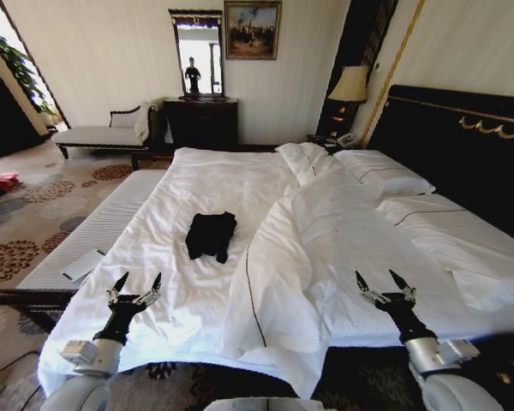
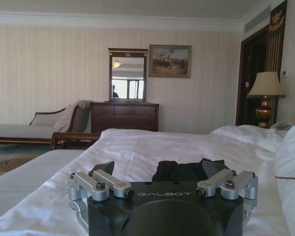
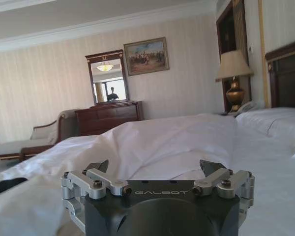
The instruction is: Fold the clothes on the bed.
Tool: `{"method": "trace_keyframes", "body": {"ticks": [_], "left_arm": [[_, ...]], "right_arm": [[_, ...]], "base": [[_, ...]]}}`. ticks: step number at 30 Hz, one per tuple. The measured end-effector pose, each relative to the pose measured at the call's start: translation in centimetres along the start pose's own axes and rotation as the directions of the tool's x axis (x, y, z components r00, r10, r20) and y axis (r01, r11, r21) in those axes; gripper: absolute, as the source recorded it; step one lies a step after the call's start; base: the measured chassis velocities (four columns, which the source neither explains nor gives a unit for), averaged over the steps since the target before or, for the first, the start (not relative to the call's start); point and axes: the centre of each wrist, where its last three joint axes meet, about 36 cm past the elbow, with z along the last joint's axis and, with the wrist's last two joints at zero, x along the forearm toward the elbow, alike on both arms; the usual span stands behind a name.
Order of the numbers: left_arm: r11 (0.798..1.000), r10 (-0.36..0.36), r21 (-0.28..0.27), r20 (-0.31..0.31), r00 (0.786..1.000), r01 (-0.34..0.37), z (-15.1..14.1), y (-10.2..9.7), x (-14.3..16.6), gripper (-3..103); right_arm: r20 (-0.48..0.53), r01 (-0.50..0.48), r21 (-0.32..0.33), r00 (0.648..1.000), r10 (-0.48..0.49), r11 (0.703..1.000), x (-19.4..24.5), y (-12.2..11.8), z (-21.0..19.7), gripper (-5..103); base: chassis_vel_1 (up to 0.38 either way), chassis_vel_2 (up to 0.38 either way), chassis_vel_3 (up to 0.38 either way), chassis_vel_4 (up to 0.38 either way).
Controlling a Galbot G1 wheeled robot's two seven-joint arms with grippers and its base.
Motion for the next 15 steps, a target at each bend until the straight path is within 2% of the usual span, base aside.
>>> {"method": "trace_keyframes", "body": {"ticks": [2, 3, 5, 8, 15], "left_arm": [[1.000, -0.001, 0.000, 0.000, 1.000, 0.001, 0.0, 0.0, 0.0, 100], [1.000, -0.002, 0.001, -0.001, 1.000, 0.002, 0.1, 0.1, 0.0, 100], [1.000, -0.005, 0.000, -0.001, 1.000, 0.005, 0.1, 0.1, 0.1, 100], [1.000, -0.008, 0.001, -0.001, 1.000, 0.008, 0.1, 0.2, 0.1, 100], [1.000, -0.013, 0.002, 0.000, 1.000, 0.013, 0.2, 0.4, 0.2, 100]], "right_arm": [[-0.009, 0.013, -0.024, 1.000, -0.013, 1.000, 0.1, 0.4, -0.3, 100], [-0.026, 0.052, -0.073, 0.998, -0.054, 0.996, 0.3, 1.3, -1.2, 100], [-0.049, 0.106, -0.113, 0.992, -0.112, 0.988, 0.3, 2.6, -2.2, 100], [-0.080, 0.135, -0.143, 0.986, -0.147, 0.981, 0.1, 3.3, -2.6, 100], [-0.186, 0.171, -0.139, 0.963, -0.195, 0.976, -0.6, 4.0, -2.9, 100]], "base": [[0.000, 0.000, 0.000, 0.000], [0.000, 0.000, 0.000, 0.000], [0.000, 0.000, 0.000, 0.000], [0.000, 0.000, 0.000, 0.000], [0.000, 0.000, 0.000, 0.000]]}}
